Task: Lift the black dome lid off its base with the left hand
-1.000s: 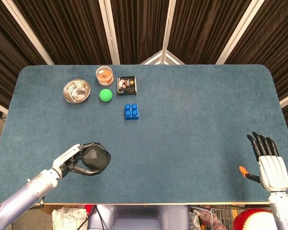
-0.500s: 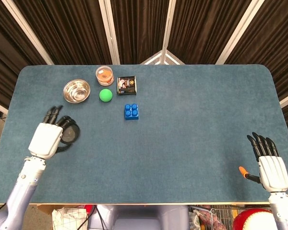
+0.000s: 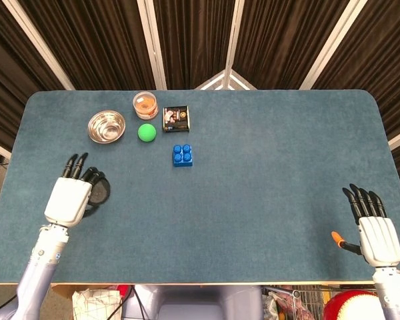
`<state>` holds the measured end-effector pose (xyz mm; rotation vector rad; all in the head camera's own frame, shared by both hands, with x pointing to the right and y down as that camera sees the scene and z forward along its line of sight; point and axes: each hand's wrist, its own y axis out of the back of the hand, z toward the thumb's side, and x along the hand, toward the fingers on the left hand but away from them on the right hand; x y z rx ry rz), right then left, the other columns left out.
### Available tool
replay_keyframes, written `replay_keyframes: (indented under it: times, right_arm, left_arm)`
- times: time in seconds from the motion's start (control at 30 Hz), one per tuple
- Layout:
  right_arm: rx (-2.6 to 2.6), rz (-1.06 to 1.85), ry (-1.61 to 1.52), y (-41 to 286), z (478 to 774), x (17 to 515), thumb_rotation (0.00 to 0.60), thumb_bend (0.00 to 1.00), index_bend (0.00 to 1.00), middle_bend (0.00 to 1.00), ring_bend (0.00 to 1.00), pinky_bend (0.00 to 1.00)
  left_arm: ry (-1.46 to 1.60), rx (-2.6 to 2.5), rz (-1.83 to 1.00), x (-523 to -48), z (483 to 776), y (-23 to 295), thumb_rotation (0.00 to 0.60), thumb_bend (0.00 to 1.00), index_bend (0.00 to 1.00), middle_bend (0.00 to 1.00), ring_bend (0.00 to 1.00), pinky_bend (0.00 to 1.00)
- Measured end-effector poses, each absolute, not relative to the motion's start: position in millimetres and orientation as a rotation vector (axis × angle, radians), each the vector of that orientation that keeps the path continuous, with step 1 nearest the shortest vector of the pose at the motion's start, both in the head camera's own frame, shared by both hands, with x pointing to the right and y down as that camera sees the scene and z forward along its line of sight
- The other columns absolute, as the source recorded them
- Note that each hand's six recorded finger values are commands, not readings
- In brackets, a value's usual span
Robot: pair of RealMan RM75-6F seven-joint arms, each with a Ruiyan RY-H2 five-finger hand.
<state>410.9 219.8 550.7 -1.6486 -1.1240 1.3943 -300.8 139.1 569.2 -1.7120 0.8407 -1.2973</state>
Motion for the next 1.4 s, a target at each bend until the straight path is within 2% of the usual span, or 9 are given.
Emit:
replay_keyframes:
  times: [0.33, 0.6, 0.8, 1.13, 1.4]
  right_arm:
    - [-1.649, 1.398, -1.12, 219.1, 553.2, 410.4, 0.6, 0.23, 0.0, 0.0, 0.0, 0.0]
    - [-1.649, 1.399, -1.12, 219.1, 554.1, 411.1, 0.6, 0.23, 0.0, 0.0, 0.0, 0.0]
    - [-1.648, 1.396, -1.125, 219.5, 552.3, 411.9, 0.6, 0.23, 0.0, 0.0, 0.0, 0.0]
    - [-1.652, 1.394, -1.124, 219.4, 551.7, 411.2, 0.6, 0.23, 0.0, 0.0, 0.0, 0.0]
    - [-1.647, 1.394, -1.126, 220.4, 551.9, 412.7, 0.6, 0.23, 0.0, 0.0, 0.0, 0.0]
  left_arm:
    - [1.46, -2.723, -1.117, -292.6, 579.3, 150.1, 0.6, 0.42, 0.46, 0.47, 0.0, 0.0]
    - [1.733, -2.783, -0.97, -304.5, 586.0, 147.8, 0.6, 0.42, 0.46, 0.48, 0.0, 0.0]
    - [1.54, -2.461, -1.019, -316.6, 591.8, 139.7, 0.6, 0.43, 0.46, 0.48, 0.0, 0.0]
    - [0.811, -1.555, -1.33, -322.1, 598.0, 143.5, 0.6, 0.43, 0.46, 0.48, 0.0, 0.0]
    - [0.645, -1.394, -1.439, -322.5, 610.8, 149.4, 0.6, 0.43, 0.46, 0.48, 0.0, 0.0]
